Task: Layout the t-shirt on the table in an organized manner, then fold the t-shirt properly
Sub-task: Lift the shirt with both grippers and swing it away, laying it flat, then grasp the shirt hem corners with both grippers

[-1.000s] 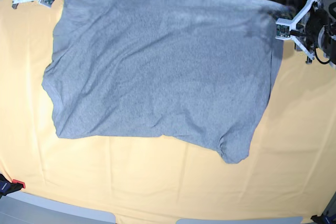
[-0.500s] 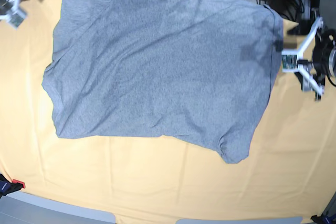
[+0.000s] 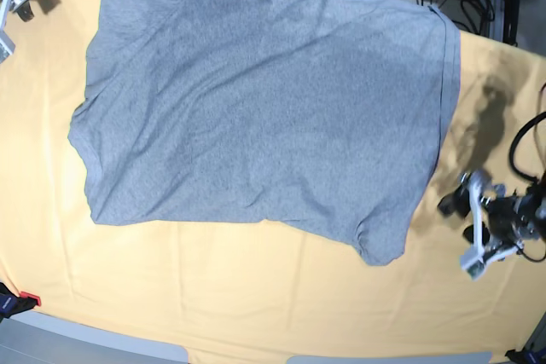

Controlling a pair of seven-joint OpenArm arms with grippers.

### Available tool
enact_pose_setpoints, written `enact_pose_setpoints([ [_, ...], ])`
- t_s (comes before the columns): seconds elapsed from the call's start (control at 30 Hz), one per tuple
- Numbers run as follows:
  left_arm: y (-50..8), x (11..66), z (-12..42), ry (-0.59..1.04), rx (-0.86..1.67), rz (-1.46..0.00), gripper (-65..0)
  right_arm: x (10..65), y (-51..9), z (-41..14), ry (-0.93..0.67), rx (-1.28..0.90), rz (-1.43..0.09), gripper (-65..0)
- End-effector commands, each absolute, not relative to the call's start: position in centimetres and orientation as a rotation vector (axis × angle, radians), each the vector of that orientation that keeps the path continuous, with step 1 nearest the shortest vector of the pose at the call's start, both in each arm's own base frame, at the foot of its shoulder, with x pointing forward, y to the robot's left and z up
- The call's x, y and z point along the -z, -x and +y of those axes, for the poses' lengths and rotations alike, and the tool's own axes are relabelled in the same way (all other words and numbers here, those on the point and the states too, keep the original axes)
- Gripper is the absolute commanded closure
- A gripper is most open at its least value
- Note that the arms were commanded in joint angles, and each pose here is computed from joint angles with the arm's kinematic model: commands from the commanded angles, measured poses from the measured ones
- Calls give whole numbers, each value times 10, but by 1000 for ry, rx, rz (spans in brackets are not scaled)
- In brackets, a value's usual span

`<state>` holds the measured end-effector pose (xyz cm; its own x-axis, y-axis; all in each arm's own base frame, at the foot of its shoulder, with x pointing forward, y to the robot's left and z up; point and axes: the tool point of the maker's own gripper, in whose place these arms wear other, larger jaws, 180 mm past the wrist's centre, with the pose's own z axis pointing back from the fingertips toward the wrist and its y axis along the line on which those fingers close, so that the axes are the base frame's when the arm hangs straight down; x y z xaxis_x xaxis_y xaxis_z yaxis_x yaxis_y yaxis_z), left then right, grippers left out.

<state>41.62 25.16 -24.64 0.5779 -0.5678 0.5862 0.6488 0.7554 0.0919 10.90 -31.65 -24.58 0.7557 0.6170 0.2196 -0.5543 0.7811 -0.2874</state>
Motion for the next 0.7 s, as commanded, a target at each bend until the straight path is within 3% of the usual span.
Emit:
enact_pose_setpoints([
  [0.0,-438,218,257,181,637,-741,-449,241,-113,-317,227,-658,-324,-368],
  [0.13,-474,217,264,384,381,-857,-449,241,-113,-317,226,-657,-325,-368],
  [0.33,-489,245,267,588,105,-882,-449,241,-113,-317,226,-657,-326,-368],
  [0.67,-498,288,230,571,121,-894,-449,241,-113,-317,226,-657,-328,-368],
])
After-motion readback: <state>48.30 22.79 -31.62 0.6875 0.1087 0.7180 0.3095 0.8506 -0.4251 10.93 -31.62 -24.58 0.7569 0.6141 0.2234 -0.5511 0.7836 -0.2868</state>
